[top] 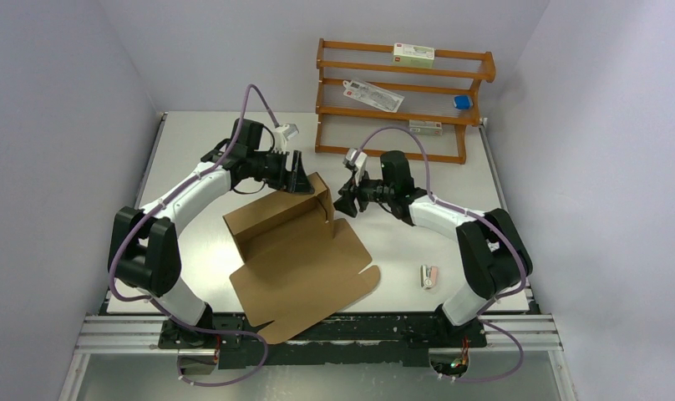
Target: Fold the paper box
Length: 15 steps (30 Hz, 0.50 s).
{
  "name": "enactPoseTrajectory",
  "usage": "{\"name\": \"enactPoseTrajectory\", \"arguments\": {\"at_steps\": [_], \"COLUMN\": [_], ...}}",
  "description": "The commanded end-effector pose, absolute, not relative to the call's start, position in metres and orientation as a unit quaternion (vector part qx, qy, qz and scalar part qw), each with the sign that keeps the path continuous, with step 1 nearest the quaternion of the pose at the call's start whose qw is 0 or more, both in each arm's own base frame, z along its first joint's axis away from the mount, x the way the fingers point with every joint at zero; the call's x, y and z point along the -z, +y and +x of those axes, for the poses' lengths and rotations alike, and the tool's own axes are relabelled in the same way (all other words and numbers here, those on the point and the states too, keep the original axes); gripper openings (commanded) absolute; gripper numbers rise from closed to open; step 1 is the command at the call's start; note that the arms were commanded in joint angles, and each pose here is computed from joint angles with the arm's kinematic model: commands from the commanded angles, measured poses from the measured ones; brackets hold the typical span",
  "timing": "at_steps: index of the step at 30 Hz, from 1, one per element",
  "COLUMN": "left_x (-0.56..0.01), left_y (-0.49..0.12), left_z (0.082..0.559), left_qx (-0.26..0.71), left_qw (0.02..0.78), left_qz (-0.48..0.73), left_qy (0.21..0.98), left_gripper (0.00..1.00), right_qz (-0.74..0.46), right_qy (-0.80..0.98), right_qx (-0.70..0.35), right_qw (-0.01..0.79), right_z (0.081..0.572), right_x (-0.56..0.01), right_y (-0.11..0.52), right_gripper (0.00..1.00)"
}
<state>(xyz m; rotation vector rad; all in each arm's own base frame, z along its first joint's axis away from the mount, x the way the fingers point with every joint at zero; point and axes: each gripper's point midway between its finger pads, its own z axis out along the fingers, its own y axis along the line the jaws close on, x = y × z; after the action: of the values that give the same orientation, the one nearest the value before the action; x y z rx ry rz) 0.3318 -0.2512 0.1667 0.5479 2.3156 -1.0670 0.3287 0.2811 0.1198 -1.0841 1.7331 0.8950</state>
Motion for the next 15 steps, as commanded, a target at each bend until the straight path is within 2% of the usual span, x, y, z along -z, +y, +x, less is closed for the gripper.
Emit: {"name": "enactPoseTrajectory", "arguments": {"at_steps": [1, 15], "left_x": [-0.158, -0.163], "left_y": [-0.252, -0.263], "left_z": [0.326, 0.315], "left_qx": [0.407, 0.449], "left_qw": [0.244, 0.225], "left_qz": [0.204, 0.214], "left_qy": [0.856, 0.838], "left_gripper": [0.78, 0.77], "right_qz": [-0.473, -0.472], "right_qy": [0.656, 0.615], "right_qx": [-0.347, -0.343], "right_qw": [0.475, 0.531], "right_z": [0.33, 0.333], "right_x": [-0.126, -0.134], "right_y": [0.295, 0.323], "right_gripper": [0.59, 0.63]}}
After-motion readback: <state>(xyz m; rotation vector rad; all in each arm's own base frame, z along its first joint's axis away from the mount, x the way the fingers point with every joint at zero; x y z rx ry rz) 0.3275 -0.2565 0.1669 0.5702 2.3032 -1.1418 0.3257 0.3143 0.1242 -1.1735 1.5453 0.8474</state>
